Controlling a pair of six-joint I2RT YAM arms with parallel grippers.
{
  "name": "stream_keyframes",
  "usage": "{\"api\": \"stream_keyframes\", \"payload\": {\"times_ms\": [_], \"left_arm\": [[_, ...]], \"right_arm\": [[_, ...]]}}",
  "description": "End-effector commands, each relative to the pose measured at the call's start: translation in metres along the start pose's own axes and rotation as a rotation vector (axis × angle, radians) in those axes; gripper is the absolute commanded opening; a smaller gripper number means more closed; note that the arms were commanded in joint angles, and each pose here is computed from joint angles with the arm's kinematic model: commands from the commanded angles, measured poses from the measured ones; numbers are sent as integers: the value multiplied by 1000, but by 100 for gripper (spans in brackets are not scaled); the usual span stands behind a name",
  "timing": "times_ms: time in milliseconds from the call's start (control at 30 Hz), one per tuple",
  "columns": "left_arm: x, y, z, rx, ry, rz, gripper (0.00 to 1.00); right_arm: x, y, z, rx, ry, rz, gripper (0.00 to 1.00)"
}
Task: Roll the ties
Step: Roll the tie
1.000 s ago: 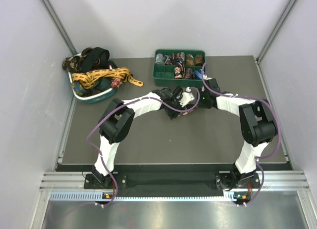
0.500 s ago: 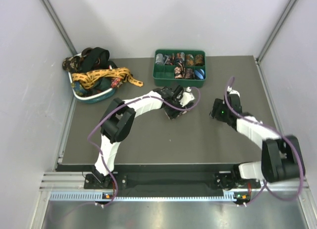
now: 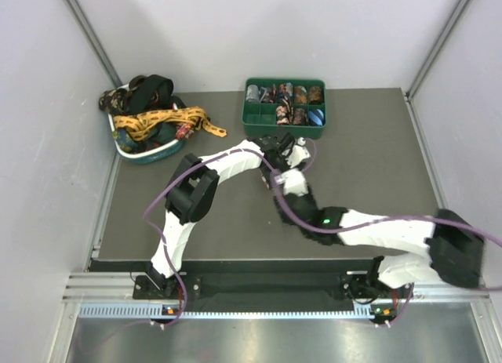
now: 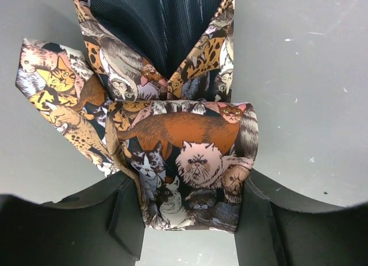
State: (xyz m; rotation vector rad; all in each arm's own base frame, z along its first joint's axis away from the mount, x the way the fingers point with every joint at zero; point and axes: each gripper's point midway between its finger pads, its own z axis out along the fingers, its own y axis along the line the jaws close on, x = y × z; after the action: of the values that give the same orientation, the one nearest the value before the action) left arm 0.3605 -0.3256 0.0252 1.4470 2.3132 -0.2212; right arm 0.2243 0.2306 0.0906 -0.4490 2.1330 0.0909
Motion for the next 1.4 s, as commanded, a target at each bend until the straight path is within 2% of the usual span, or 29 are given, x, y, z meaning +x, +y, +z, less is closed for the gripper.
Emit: {"api": "stream_keyframes", "payload": {"times_ms": [0,33,100,133,167,233,367,600,767,967,1367], "left_arm": [[44,-11,5,35,189,-29,57],[42,-11,4,34,189,-29,57],[46,-12,3,39,210,-34,57],[41,-12,1,35,202,-35,57],[41,-12,1,37,208,-38,57],[39,-14,-2,46,217,-43,57],[38,-14,-6,45,233,-46,57],[38,-16,-5,46,286,-68,57],[44,-20,-1,52,346,-114,57],[50,-14,-3,4,436,-165,57],[51,-13,-12,-14,485,-201,57]], "right_arm": [[-23,24,-4,131,-68,-223,62],[-37,46,-8,104,-85,-270,60],[-25,57,6,169,-42,-409,58],[-39,72,6,166,-53,-445,57],[-28,77,19,205,-21,-513,57],[-36,90,29,217,-10,-572,56],[-21,97,66,276,67,-701,57],[-35,91,107,407,181,-870,66],[-33,92,132,412,271,-901,67],[-22,71,146,415,351,-905,67],[11,49,151,374,449,-934,69]]}}
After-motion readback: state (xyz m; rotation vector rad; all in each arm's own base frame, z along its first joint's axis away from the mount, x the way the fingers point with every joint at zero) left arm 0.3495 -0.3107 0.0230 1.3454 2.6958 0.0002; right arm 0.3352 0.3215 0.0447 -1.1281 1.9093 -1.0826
